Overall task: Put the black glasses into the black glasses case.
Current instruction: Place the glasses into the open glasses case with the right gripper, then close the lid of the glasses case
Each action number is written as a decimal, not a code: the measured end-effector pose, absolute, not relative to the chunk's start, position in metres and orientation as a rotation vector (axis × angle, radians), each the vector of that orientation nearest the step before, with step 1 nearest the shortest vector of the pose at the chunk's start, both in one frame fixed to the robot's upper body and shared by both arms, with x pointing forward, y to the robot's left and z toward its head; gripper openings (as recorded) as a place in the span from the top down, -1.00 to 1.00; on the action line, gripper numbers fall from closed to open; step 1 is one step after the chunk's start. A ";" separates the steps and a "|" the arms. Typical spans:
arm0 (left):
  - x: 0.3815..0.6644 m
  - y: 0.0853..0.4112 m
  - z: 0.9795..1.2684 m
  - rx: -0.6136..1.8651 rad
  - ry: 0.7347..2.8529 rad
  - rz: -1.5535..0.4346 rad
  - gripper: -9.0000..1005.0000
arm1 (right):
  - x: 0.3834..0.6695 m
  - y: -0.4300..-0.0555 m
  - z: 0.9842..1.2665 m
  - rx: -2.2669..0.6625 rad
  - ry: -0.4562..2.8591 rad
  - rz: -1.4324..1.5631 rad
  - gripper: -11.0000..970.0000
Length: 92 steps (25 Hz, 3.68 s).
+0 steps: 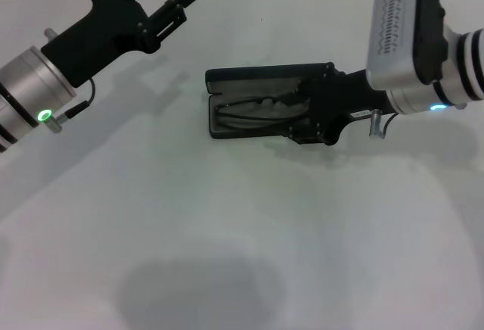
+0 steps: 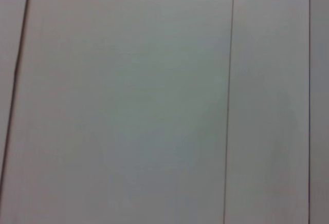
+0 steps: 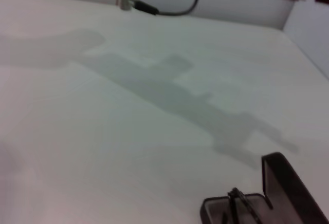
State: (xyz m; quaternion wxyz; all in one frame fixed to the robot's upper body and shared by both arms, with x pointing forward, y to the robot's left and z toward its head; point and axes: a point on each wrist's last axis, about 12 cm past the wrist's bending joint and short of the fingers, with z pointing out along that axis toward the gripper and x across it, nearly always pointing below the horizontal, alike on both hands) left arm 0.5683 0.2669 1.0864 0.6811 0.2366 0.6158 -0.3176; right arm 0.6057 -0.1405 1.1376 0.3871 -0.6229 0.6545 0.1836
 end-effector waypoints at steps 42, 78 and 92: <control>0.571 0.248 1.087 0.555 1.366 -0.744 -0.13 | 0.608 -0.092 1.119 -1.663 1.620 0.415 0.01; 0.624 0.210 1.091 0.679 1.655 -0.703 -0.13 | 0.559 -0.297 1.125 -1.142 1.705 0.707 -0.02; 0.643 0.165 1.085 0.948 1.896 -0.592 -0.12 | 0.553 -0.300 1.119 -1.132 1.726 0.703 -0.03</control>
